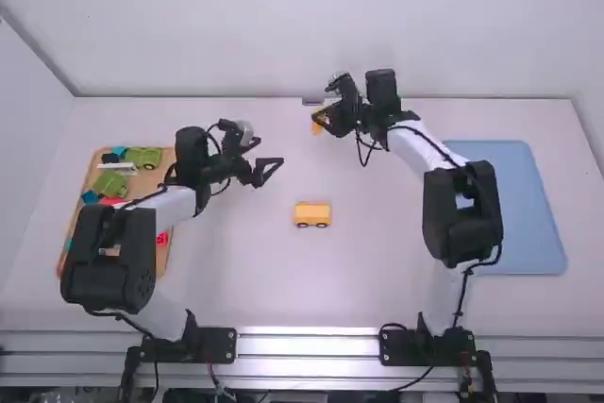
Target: Assemble lego blocks to make yellow taxi
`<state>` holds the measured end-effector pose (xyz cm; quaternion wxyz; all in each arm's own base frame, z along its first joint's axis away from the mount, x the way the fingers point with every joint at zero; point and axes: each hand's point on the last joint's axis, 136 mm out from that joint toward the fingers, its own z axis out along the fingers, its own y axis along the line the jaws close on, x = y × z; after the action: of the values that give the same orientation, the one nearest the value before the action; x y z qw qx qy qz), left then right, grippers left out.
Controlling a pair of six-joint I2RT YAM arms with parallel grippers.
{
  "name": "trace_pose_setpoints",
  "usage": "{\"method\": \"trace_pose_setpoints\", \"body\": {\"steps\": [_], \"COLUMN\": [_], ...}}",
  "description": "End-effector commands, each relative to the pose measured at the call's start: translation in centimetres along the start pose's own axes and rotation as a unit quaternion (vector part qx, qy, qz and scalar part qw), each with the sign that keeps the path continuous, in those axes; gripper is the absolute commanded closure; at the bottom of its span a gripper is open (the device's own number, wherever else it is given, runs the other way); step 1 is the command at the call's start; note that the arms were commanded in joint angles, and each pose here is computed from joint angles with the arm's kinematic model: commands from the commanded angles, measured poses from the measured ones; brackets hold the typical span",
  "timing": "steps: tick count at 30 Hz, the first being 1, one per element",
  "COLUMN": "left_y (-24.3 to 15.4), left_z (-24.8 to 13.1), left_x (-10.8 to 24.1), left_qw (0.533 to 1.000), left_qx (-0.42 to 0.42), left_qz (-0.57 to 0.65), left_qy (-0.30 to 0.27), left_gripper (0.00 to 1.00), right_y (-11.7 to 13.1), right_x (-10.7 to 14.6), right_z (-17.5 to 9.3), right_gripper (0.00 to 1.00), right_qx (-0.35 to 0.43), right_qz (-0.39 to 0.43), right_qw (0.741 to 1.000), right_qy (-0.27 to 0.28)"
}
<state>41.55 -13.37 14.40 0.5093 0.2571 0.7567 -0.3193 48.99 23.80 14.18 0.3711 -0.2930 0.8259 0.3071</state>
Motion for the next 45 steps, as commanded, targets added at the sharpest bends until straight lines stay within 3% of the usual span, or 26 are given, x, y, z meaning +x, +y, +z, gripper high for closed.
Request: {"method": "trace_pose_setpoints", "body": {"steps": [1,2,4,5,8,13,20,27,30,35,36,45], "left_y": [2.0,2.0,2.1,2.1,2.6,2.8,2.9,2.9,2.9,2.9,2.9,2.9], "left_z": [0.1,0.1,0.1,0.1,-0.1,0.0,0.1,0.1,0.1,0.1,0.1,0.1], "left_x": [-0.4,-0.5,-0.8,-0.8,-1.2,-1.9,-2.2,-2.1,-2.1,-1.9,-1.9,-1.8], "left_qw": [0.998,0.998,0.998,0.998,0.998,0.998,0.998,0.998,0.998,0.998,0.998,0.998], "left_qx": [-0.053,-0.055,-0.056,-0.056,-0.06,-0.06,-0.059,-0.058,-0.058,-0.057,-0.057,-0.057], "left_qz": [0.025,0.026,0.03,0.03,0.027,0.026,0.022,0.028,0.028,0.024,0.024,0.023], "left_qy": [0.003,0.002,-0.003,-0.003,-0.001,0.0,0.008,0.011,0.011,0.014,0.015,0.015], "left_gripper": [0.01,0.01,0.01,0.01,0.01,0.01,0.01,0.01,0.01,0.01,0.01,0.01], "right_y": [-1.0,-1.0,-0.6,-0.6,1.2,3.4,3.8,4.4,4.1,2.6,2.6,3.1], "right_x": [-3.1,-2.2,2.0,2.0,8.5,13.5,19.3,23.0,23.6,24.2,24.2,23.8], "right_z": [-3.9,-4.2,-5.1,-5.1,-6.9,-8.1,-7.1,-7.2,-7.3,-6.8,-6.8,-5.8], "right_gripper": [0.89,0.89,0.87,0.87,0.86,0.87,0.87,0.87,0.8,0.78,0.73,0.6], "right_qx": [0.157,0.171,0.185,0.185,0.134,0.047,0.032,0.014,0.011,0.022,0.02,0.003], "right_qz": [-0.091,-0.097,-0.13,-0.13,-0.172,-0.242,-0.294,-0.327,-0.332,-0.332,-0.328,-0.339], "right_qw": [0.983,0.98,0.963,0.963,0.932,0.893,0.855,0.825,0.823,0.834,0.837,0.848], "right_qy": [0.015,0.041,0.143,0.143,0.289,0.376,0.427,0.461,0.462,0.44,0.437,0.407]}}
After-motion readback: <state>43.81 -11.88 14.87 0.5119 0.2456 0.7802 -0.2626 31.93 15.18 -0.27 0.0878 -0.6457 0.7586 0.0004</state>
